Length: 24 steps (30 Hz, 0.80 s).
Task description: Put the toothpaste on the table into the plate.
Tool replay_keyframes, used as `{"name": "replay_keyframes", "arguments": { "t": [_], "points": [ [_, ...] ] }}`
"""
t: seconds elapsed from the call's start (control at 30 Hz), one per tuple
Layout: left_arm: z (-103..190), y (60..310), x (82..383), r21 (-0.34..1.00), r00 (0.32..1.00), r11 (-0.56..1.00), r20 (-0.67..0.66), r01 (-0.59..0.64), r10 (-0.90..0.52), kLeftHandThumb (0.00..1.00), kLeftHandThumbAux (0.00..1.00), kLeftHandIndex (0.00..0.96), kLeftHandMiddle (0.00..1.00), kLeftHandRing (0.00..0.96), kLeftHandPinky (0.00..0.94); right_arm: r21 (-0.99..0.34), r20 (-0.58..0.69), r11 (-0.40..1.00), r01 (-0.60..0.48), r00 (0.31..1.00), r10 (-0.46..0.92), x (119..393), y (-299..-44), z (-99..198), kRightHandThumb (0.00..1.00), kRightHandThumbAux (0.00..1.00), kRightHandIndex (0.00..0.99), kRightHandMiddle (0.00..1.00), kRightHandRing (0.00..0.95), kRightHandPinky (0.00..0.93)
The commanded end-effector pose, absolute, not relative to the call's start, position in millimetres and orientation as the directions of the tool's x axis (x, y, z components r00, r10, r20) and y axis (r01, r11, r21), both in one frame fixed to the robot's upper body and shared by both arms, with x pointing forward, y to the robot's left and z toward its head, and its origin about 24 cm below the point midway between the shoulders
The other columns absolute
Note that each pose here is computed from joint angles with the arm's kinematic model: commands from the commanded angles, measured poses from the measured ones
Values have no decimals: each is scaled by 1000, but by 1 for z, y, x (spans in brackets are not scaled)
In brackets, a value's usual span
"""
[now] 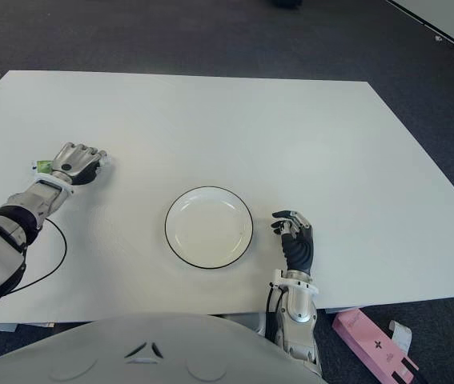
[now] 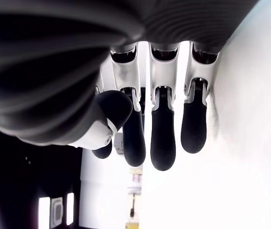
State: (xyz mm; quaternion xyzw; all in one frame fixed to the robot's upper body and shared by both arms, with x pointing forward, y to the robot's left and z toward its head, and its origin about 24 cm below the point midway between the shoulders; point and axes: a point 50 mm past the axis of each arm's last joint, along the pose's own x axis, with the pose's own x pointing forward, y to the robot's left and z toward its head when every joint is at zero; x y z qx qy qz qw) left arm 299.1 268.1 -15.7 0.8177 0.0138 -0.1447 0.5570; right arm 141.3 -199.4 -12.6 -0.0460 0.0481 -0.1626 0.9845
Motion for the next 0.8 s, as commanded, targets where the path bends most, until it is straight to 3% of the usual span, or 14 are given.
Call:
{"name": "replay_keyframes", "arguments": {
  "t": [0.03,0.47,0.8],
  "points": [
    [-42,271,276,868,907,-359,-405,343,-113,740,701,442,894,887,890,-103,-104,942,319,939,-329,142,-200,-16,838,686,441,463,521,508],
    [-36,267,283,899,925,-301,-364,319,-106,740,702,442,896,891,896,-92,-102,942,324,938,-332,144,-200,-16,839,686,442,463,517,508],
    [-8,249,305,967,966,-220,-169,125,-194,738,701,442,892,881,880,-91,-101,942,323,938,-332,146,-198,-17,840,685,442,463,524,514]
  ]
}}
